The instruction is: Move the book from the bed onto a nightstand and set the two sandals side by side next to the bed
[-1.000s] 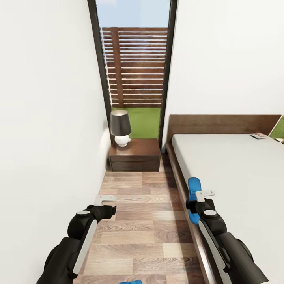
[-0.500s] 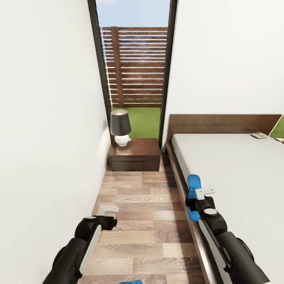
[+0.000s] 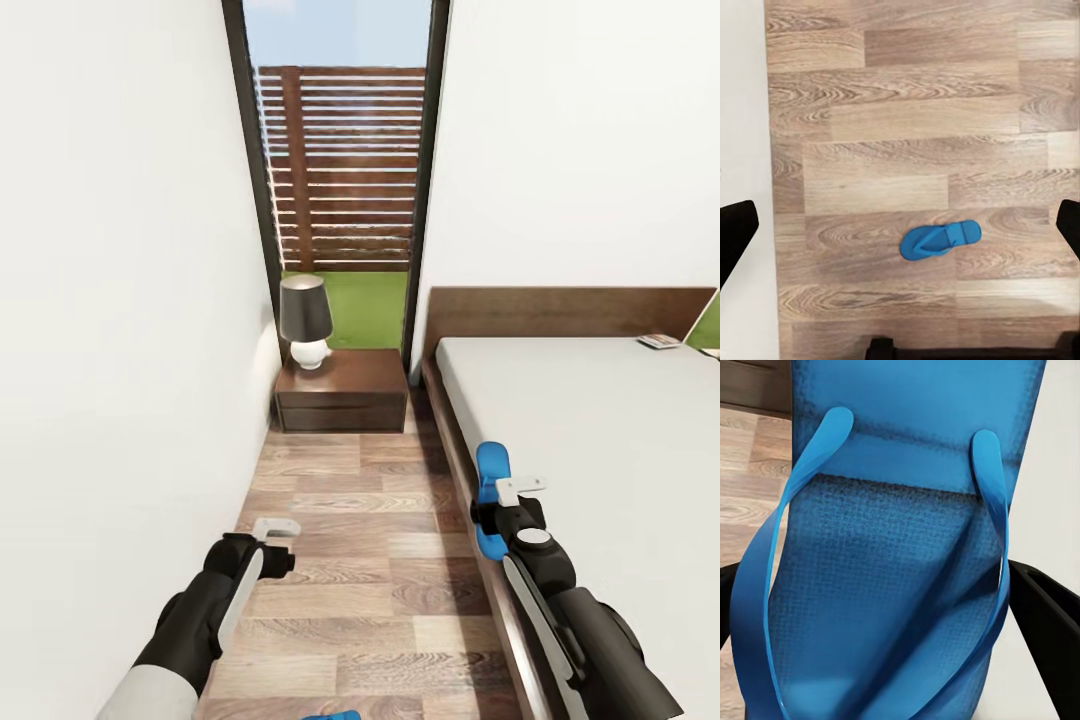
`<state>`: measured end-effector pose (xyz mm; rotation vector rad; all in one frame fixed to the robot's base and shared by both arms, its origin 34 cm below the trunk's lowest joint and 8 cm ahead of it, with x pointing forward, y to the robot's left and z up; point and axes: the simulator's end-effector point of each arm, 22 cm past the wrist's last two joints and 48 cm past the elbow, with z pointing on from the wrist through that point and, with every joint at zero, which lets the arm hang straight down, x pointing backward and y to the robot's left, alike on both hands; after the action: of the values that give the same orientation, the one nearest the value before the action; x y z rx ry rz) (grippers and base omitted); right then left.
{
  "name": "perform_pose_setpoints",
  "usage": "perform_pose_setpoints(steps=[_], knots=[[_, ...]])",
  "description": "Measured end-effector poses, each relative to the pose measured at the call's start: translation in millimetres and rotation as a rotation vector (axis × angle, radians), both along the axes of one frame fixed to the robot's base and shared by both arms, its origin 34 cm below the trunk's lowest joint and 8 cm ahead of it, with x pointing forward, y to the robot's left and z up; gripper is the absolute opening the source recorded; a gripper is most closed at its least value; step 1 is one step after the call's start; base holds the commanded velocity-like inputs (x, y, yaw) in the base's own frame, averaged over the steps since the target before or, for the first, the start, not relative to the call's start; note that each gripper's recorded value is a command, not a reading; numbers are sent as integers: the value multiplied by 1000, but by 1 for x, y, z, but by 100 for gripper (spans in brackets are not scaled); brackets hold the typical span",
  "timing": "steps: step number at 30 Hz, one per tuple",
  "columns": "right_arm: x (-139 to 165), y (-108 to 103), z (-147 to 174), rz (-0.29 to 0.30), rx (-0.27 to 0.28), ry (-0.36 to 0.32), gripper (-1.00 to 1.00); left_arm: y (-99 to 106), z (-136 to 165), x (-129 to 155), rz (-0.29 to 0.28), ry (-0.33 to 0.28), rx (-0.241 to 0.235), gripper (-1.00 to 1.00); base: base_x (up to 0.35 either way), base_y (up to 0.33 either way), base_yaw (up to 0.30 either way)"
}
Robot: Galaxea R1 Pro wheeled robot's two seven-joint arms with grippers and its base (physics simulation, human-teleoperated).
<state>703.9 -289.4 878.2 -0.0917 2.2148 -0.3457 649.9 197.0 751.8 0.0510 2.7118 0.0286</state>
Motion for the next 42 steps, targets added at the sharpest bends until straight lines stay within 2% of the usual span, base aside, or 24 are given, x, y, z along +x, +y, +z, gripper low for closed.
perform_pose_setpoints(steps=[6,9,12,16,18,19,21,23,26,29,34,42], knots=[[1,1,-8,1,1,0,-100,-2,-10,-1,-6,7,4,100,0,0,0],[1,1,-15,0,2,7,-100,-4,-25,-9,-14,40,10,100,0,0,0],[-1,5,-26,-1,12,22,-100,-9,-48,-22,-25,101,19,100,0,0,0],[-9,20,-59,-2,39,83,-100,-10,-71,-32,-34,163,29,100,0,0,0],[-22,40,-94,0,70,157,-100,-10,-80,-34,-36,181,33,100,0,0,0],[-25,45,-103,2,70,174,-100,-10,-82,-35,-36,185,34,100,0,0,0],[-35,69,-125,11,104,221,-100,-9,-87,-35,-36,190,35,100,0,0,0],[-39,83,-135,19,120,241,-100,-9,-92,-35,-35,191,35,100,0,0,0],[-41,90,-143,23,128,252,-100,-10,-98,-35,-36,194,34,100,0,0,0],[-38,93,-144,26,133,241,-100,-10,-104,-35,-35,195,34,100,0,0,0],[-24,96,-129,34,145,182,-100,-11,-112,-23,-28,139,27,100,0,0,0],[-5,96,-103,28,158,89,-100,-11,-129,-22,-26,134,25,100,0,0,0]])
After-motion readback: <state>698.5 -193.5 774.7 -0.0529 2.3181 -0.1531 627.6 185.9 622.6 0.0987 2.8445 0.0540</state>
